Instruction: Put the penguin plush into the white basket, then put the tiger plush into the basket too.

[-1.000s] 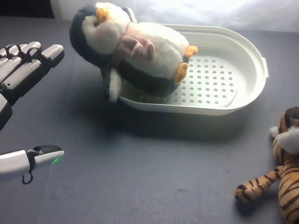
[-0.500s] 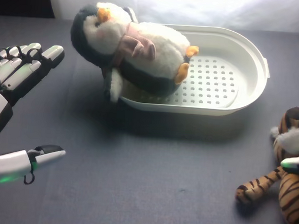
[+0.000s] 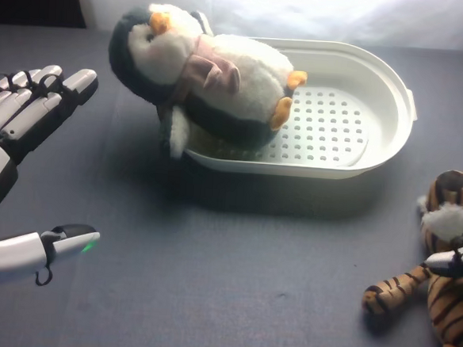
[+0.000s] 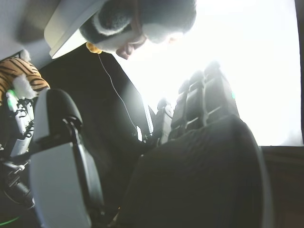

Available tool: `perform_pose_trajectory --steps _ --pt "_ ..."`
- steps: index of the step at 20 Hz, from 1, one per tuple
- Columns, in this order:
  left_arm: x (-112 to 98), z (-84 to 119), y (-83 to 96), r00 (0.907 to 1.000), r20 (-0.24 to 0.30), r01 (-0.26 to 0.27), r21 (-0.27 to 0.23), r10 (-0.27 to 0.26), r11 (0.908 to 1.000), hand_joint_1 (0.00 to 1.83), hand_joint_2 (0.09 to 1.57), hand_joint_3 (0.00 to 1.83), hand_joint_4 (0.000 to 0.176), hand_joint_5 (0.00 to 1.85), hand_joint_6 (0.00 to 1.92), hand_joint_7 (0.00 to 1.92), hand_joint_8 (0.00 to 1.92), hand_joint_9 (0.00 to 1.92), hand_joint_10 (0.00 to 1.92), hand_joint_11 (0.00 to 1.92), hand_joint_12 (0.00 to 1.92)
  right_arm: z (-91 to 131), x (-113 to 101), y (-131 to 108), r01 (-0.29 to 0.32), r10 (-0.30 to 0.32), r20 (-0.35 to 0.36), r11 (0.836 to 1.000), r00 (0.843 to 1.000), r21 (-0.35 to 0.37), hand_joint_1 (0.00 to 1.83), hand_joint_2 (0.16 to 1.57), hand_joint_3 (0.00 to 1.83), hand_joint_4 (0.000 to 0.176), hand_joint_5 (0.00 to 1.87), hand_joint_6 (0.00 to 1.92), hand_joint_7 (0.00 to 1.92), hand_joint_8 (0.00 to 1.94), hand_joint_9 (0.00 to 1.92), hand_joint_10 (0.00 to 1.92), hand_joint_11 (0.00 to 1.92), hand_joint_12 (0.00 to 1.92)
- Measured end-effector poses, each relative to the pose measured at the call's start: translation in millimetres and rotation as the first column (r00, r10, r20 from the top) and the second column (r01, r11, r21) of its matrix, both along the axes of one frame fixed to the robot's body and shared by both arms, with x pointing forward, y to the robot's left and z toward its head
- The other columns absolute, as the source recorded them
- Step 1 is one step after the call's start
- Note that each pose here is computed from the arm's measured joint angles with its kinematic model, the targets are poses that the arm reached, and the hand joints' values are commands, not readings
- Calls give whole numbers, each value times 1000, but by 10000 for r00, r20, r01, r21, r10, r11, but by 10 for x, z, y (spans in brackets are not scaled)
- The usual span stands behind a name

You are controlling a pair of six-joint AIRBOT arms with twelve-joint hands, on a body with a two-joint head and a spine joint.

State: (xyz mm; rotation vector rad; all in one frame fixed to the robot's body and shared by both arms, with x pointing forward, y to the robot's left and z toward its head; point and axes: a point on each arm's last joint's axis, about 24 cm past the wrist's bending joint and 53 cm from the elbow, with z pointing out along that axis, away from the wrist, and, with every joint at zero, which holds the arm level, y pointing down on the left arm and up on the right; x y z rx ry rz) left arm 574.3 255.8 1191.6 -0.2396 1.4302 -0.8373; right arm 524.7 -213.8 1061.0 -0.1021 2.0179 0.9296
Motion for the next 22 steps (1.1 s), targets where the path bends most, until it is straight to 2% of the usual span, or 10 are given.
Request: perform_pose_trajectory --steps 1,3,5,7,9,10,12,16,18,22 --pt "0 -6 2 10000 -15 -4 13 4 10000 851 974 3 176 27 7 0 0 0 0 36 16 -15 8 14 -30 31 48 10000 10000 -89 1273 996 0 0 605 47 289 1054 297 1813 561 1884" --pt "0 1 6 10000 11 -20 -3 20 10000 844 974 2 176 32 7 0 0 0 0 29 13 -91 7 53 -128 128 10 9994 9999 -330 1339 1001 0 0 678 22 125 1537 309 1917 632 1920" --pt "-1 6 7 10000 29 -21 -9 21 10000 865 980 3 176 31 4 0 0 0 0 22 10 -160 25 54 -86 80 -136 9990 9999 -447 1408 1011 0 0 764 49 308 1527 463 1813 648 1806" --pt "-3 3 8 10000 27 -18 1 18 10000 841 981 3 176 30 2 0 0 0 0 30 14 -154 47 50 -60 56 -94 9990 9999 -443 1190 1172 23 0 759 1138 622 1467 794 1644 890 1675" --pt "-5 5 10 10000 37 -20 3 20 10000 849 984 4 165 43 7 0 0 0 0 23 10 -106 102 48 -36 41 132 9991 9999 -427 1117 1236 5 0 740 1352 641 1692 898 1834 1014 1796" --pt "-12 -1 19 10000 35 -31 35 31 10000 850 988 5 157 45 7 0 0 0 0 22 10 -95 139 27 74 -66 172 9991 9998 -422 1452 1170 0 0 638 1347 625 1781 912 1904 1044 1847" --pt "-19 -33 39 10000 -62 -76 105 77 9999 838 986 3 148 51 7 0 0 0 0 34 15 -71 178 50 83 -75 220 9992 9997 -380 1605 1152 0 0 454 1876 592 1933 949 1920 1127 1918" --pt "-28 -38 42 9999 -71 -80 103 81 9999 858 987 2 158 43 1 0 0 0 0 9 4 219 366 140 -14 14 1111 10000 9938 2 1453 1205 8 0 350 1921 522 1941 864 1921 1079 1921" --pt "-27 -35 45 9999 -62 -96 96 96 9999 852 983 0 152 46 2 0 0 0 0 49 21 462 454 237 -309 270 1889 9994 9816 180 1398 1191 0 0 489 1597 598 1912 909 1921 1078 1921" --pt "-25 -34 51 9999 -63 -119 94 119 9999 864 986 1 162 25 0 0 0 0 0 83 37 868 589 435 -694 607 3557 9975 9326 119 1483 1177 1 0 598 1915 802 1941 1097 1921 1271 1921"
